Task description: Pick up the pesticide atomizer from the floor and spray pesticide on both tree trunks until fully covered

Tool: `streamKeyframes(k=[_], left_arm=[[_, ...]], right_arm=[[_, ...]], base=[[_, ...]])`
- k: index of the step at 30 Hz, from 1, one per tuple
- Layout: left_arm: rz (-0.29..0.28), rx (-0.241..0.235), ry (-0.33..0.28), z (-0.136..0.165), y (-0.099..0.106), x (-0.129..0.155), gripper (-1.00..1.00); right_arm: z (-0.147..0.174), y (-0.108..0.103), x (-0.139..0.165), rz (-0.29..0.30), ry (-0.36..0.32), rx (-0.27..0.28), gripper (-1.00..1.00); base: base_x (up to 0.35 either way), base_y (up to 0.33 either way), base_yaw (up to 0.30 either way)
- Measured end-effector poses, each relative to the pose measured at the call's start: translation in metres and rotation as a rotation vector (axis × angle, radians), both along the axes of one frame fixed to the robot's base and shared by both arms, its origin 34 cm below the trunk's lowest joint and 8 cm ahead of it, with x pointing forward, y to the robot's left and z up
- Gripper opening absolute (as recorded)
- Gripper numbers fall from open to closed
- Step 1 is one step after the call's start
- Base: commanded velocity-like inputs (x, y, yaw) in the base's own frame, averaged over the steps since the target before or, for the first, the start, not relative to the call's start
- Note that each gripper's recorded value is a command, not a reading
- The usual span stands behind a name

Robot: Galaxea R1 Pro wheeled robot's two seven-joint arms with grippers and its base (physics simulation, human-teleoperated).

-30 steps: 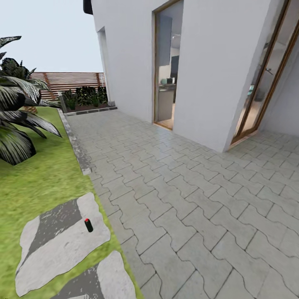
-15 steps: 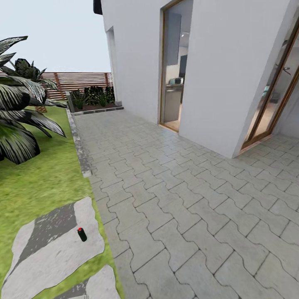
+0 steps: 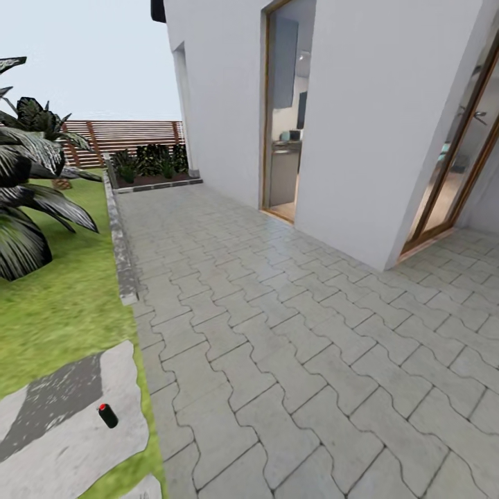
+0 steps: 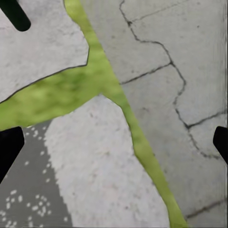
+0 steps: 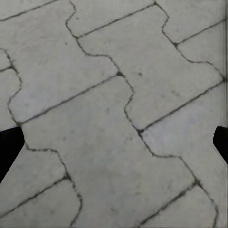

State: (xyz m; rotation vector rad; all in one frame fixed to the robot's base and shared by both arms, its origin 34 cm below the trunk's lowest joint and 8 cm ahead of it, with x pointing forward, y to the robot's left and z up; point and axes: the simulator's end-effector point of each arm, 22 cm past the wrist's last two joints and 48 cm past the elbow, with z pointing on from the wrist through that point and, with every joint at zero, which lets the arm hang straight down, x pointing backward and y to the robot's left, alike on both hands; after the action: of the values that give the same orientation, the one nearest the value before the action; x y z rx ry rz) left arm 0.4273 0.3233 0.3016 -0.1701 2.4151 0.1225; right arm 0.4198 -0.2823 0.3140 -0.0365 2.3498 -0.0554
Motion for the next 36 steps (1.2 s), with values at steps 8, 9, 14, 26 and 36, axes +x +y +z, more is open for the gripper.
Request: streamKeyframes(k=[8,9,14,26,36], left_arm=[[0.000,0.001,0.000,0.0000,0.0005,-0.0001,1.00],[0.000,0.001,0.000,0.0000,0.0006,-0.0001,1.00],[0.000,0.001,0.000,0.0000,0.0005,-0.0001,1.00],[0.001,0.001,0.000,0.0000,0.0011,-0.0001,1.00],[0.000,0.002,0.000,0.0000,0.0012,-0.0001,1.00]], right_arm=[[-0.0001,0.0000,0.0000,0.000,0.000,0.000,1.00],[-0.0001,0.0000,0.0000,0.000,0.000,0.000,1.00],[-0.0001,0.0000,0.0000,0.000,0.000,0.000,1.00],[-0.0001,0.0004,0.0000,0.001,0.000,0.000,1.00],[-0.0001,0.0005,0.0000,0.002,0.000,0.000,1.00]], base=[[0.246,-0.246,0.128],[0.225,-0.262,0.247],[0.218,-0.266,0.264],[0.212,-0.271,0.276],[0.211,-0.271,0.277]])
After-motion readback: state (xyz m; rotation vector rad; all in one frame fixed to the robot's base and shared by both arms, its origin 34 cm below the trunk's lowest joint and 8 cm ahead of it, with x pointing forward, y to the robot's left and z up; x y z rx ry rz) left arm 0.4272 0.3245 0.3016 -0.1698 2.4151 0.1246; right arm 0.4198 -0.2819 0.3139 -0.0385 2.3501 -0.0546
